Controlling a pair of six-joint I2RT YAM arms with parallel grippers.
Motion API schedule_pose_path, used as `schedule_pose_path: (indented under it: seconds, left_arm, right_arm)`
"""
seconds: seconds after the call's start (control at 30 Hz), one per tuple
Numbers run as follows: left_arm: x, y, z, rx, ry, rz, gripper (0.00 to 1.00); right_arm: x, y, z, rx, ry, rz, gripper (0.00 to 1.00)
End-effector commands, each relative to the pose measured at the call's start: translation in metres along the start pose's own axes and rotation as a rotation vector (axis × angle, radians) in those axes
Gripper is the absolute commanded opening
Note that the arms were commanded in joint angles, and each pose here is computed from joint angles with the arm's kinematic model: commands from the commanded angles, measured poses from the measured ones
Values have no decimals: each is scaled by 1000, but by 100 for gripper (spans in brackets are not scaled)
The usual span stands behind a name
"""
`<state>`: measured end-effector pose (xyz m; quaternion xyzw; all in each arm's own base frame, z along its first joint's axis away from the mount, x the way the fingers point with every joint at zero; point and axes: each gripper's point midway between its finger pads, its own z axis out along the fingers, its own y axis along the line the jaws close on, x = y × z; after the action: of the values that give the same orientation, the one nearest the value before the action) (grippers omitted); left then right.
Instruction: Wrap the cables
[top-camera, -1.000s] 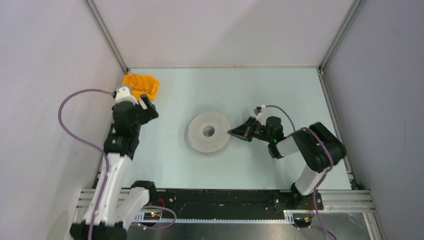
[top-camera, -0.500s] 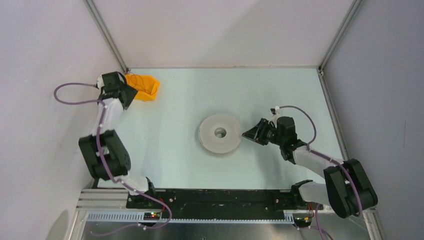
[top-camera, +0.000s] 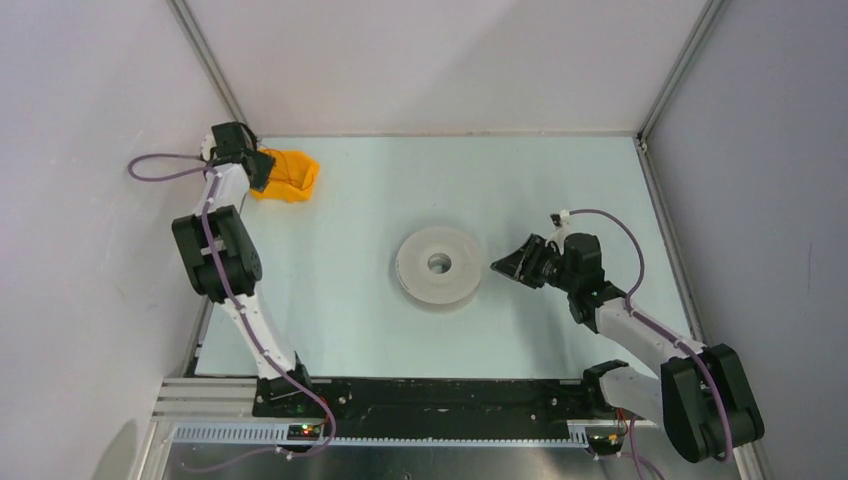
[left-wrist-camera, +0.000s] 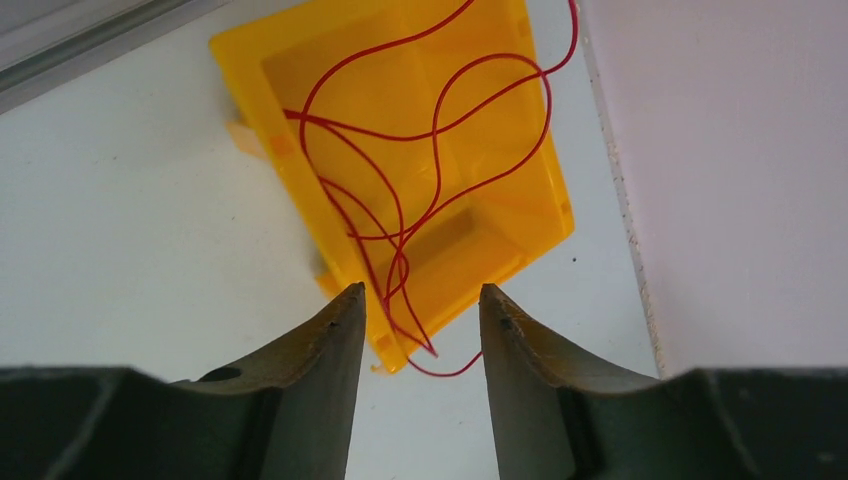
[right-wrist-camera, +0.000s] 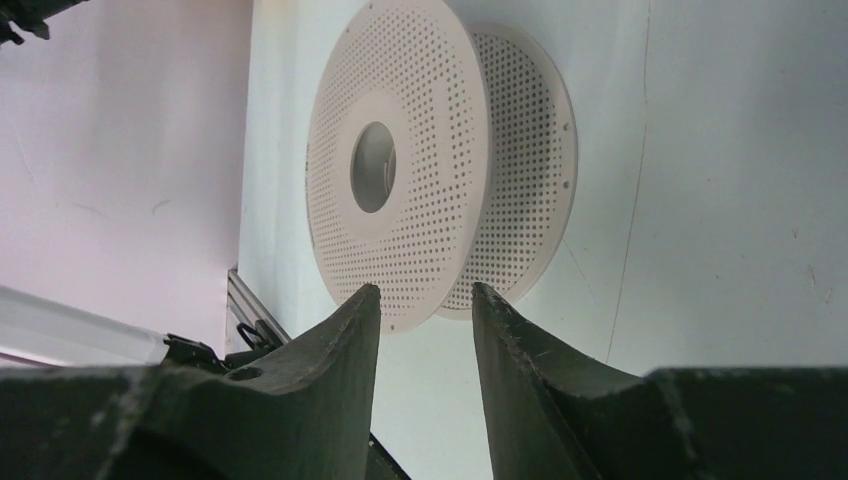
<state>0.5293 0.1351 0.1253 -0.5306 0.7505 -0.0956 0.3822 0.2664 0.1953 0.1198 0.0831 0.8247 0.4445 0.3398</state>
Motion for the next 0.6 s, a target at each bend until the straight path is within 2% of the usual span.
schedule_pose_path:
  seconds: [0.0,0.4,0.57]
  left_arm:
    - [-24,-20,4,43,-51,-40,49]
    - [-15,2,30,-14,-34,-41,44]
    - [-25,-8,19,25,-52,-31,17]
  right_arm:
    - [-15,7,-4,-28,-52,-29,43]
    - [-16,3,-2,-27,-44,-14,43]
    - [-17,1,-3,-14,-55,-23,43]
